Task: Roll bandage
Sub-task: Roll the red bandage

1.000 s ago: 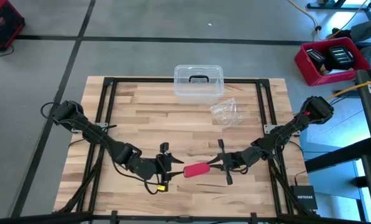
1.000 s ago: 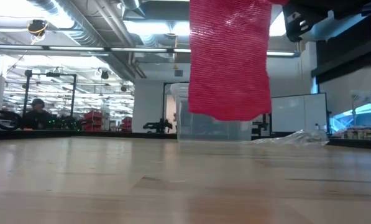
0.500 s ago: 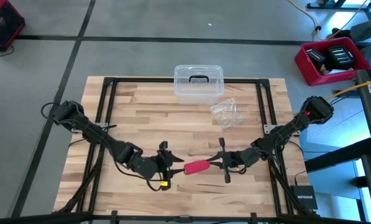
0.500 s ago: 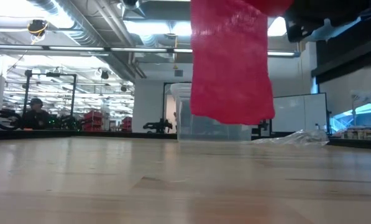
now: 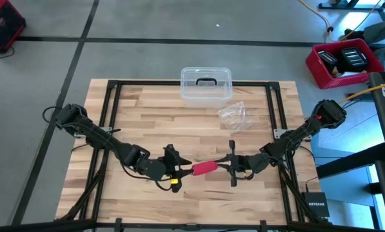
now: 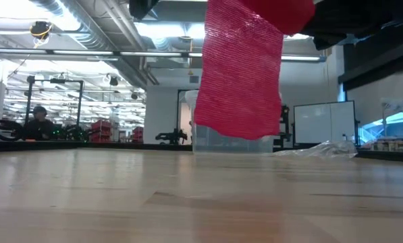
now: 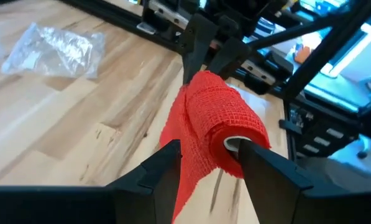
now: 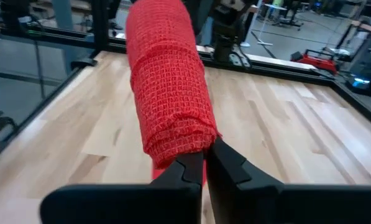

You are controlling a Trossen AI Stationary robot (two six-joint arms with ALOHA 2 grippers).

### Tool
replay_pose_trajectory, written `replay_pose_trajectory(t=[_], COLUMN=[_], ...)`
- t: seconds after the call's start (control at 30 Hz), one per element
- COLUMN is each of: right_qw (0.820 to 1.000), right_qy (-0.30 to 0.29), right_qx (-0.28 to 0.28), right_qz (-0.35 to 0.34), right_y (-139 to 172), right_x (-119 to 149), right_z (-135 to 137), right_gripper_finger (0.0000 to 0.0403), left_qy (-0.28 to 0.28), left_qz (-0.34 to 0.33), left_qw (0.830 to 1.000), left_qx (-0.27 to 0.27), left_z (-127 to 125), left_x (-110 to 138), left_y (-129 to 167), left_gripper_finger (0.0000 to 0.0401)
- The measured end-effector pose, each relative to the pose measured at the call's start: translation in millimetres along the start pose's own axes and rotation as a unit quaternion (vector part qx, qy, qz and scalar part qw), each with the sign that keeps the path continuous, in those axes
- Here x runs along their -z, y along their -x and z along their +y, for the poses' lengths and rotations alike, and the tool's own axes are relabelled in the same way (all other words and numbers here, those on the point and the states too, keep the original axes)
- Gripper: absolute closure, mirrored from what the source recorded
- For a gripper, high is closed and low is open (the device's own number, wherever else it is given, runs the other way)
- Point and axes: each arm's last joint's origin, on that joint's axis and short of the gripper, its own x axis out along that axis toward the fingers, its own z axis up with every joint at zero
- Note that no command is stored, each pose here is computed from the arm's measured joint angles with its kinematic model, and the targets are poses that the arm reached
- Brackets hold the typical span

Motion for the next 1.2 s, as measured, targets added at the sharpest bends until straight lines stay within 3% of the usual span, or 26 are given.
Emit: replay_pose_trajectory(t=[0.4,0.6,0.87,0.97,1.13,1.2], right_qw=[1.0,1.0,0.999,0.998,0.986,0.984], right_qy=[0.001,0.0,0.009,-0.01,-0.06,-0.077], right_qx=[0.016,0.012,-0.037,-0.063,-0.153,-0.158], right_qz=[0.001,-0.002,0.011,0.017,0.015,0.019], right_y=[0,-1,-4,-4,-8,-10], right_x=[0,-3,-10,-11,-14,-14], right_z=[-1,0,4,6,2,-1], right_gripper_finger=[0.0394,0.0393,0.0394,0.0394,0.0397,0.0396], left_qy=[0.099,0.098,-0.054,-0.126,-0.213,-0.245], left_qz=[0.015,0.005,-0.003,-0.006,-0.004,-0.002], left_qw=[0.995,0.995,0.998,0.992,0.977,0.97], left_qx=[0.017,0.001,-0.013,-0.01,-0.007,-0.009], left_z=[-1,2,4,1,-3,-3], left_x=[0,0,0,1,4,7], left_y=[0,-3,-5,-3,-2,-3], left_gripper_finger=[0.0242,0.0242,0.0242,0.0242,0.0242,0.0242])
